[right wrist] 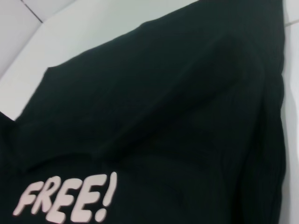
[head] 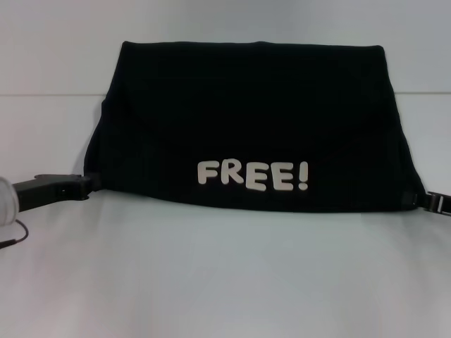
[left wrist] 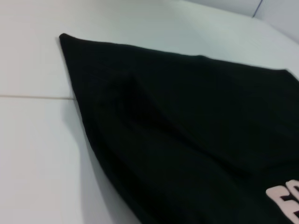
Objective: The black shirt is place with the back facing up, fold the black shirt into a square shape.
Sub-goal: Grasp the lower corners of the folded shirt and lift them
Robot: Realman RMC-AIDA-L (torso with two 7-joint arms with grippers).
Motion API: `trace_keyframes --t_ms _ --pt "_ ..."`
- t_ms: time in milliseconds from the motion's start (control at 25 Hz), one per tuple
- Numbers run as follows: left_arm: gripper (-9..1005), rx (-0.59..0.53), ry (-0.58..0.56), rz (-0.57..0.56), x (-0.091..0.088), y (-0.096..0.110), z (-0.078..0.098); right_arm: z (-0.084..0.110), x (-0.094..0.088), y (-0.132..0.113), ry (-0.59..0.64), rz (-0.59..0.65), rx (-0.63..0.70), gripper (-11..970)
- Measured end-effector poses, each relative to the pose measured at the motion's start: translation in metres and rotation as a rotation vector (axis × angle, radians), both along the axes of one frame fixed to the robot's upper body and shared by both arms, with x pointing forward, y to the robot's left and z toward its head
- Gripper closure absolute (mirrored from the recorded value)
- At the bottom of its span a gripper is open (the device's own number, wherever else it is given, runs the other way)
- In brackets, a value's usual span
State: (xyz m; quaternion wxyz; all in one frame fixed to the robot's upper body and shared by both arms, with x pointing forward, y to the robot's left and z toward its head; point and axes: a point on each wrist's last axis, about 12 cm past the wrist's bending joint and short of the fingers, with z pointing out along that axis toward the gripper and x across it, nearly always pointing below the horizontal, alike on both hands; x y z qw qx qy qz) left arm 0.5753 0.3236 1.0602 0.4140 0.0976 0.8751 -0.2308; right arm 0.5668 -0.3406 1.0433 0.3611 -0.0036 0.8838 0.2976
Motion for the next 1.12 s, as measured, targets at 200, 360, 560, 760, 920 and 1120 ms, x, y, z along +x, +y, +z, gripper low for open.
trace_keyframes --t_ms 200,360,560,760,920,1120 --pt "994 -0.099 0.041 -0.03 -0.023 0.011 0.009 -0.001 -0.03 -0.018 -0.033 0.021 0.069 916" --pt "994 -0.154 0.085 -0.117 -0.047 0.013 0.01 -0.004 -0.062 -0.037 -0.043 0.027 0.106 916" --pt "994 -0.23 0.114 -0.21 -0.077 0.014 0.012 -0.009 -0.106 -0.051 -0.068 0.084 0.146 916" --pt "994 -0.299 0.134 -0.27 -0.108 0.018 0.01 -0.013 -0.148 -0.062 -0.081 0.125 0.155 916" --pt "994 -0.339 0.16 -0.326 -0.131 0.021 0.007 -0.011 -0.169 -0.066 -0.103 0.16 0.155 916" --pt "994 -0.375 0.212 -0.398 -0.151 0.017 0.003 -0.005 -0.188 -0.074 -0.118 0.183 0.152 916"
